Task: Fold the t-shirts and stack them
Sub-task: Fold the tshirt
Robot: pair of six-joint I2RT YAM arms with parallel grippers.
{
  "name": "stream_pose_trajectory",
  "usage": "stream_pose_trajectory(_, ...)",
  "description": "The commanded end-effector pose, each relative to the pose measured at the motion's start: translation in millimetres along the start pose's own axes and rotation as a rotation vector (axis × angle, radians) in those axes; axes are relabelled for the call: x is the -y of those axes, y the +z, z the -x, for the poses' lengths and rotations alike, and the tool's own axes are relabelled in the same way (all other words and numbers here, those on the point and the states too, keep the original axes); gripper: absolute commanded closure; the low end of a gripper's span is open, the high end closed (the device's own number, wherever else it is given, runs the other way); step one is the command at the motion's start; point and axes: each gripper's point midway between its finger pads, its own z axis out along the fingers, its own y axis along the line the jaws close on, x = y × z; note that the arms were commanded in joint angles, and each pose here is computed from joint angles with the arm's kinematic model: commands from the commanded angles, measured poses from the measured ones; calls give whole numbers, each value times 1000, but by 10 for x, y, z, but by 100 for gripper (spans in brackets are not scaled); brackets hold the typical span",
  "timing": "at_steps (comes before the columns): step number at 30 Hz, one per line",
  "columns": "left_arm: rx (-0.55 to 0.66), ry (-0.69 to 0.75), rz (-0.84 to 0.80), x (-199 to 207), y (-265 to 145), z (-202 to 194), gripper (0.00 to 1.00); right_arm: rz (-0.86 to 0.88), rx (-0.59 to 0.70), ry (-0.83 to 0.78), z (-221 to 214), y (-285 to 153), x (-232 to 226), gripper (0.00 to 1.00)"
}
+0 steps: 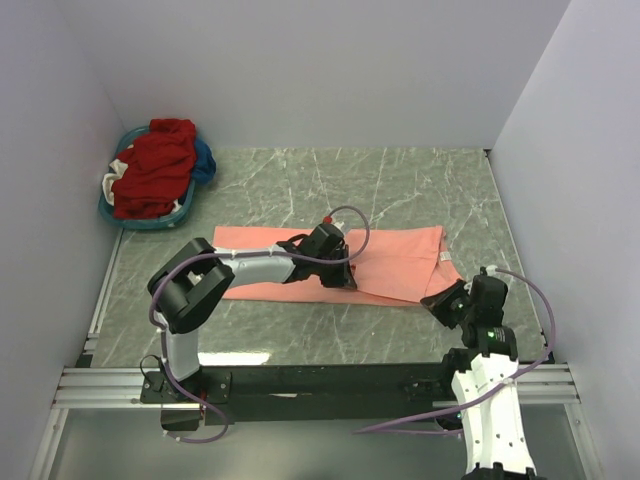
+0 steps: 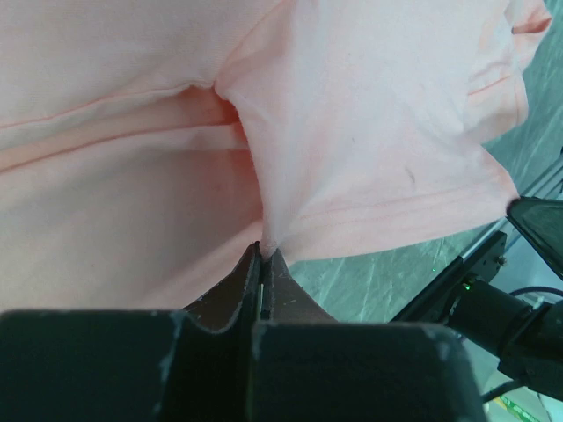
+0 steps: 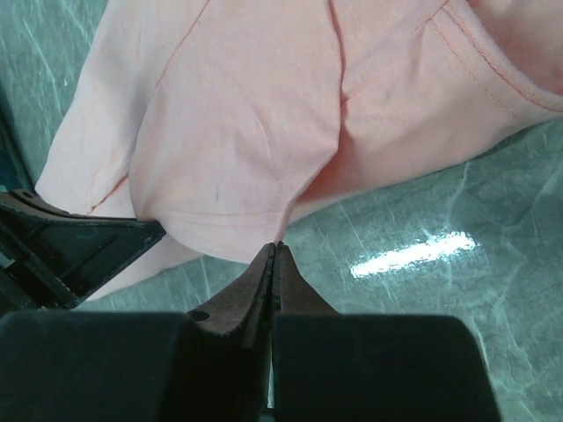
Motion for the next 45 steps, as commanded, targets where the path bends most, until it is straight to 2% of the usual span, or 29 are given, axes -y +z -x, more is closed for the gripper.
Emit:
stream_pose_trajectory(1,13,9,-97,276,-123,103,98,24,38,-30,152,-45,-143,100)
stream_pose_trajectory(6,-1,3,-126,382,-56,176,94,16,63,-32,304,-16,-223,100)
stream_pose_trajectory(8,-16,-10,-134,383,-22,189,89,15,71,-27,374,0,-271,100)
stream_pose_trajectory(13,-1,-37,-154,448,-12,401,84,29,124,-13,652,60,-456,100)
stream_pose_trajectory(21,0,-86,-165,377,75,629,76,-24,132,14,988,381,-537,100)
stream_pose_trajectory(27,31,-96,-146,195,1,773,56,-64,101,7,1113,669,-506,100)
stream_pose_trajectory(30,70,-82,-118,102,-116,846,52,-88,74,-13,1156,786,-488,87)
stream_pose_trajectory(31,93,-70,-120,135,-204,899,52,-94,69,-21,1196,819,-504,74)
stream_pose_trajectory(34,145,-38,-45,26,-342,955,45,-115,84,-43,1278,795,-519,49)
stream_pose_trajectory(36,184,-20,18,-86,-408,991,44,-114,103,-57,1294,742,-550,45)
stream_pose_trajectory(40,244,-10,66,-164,-545,1042,46,-91,164,-124,1183,586,-757,44)
stream_pose_trajectory(45,260,-14,107,-282,-566,1011,55,-57,110,-220,733,676,-1062,52)
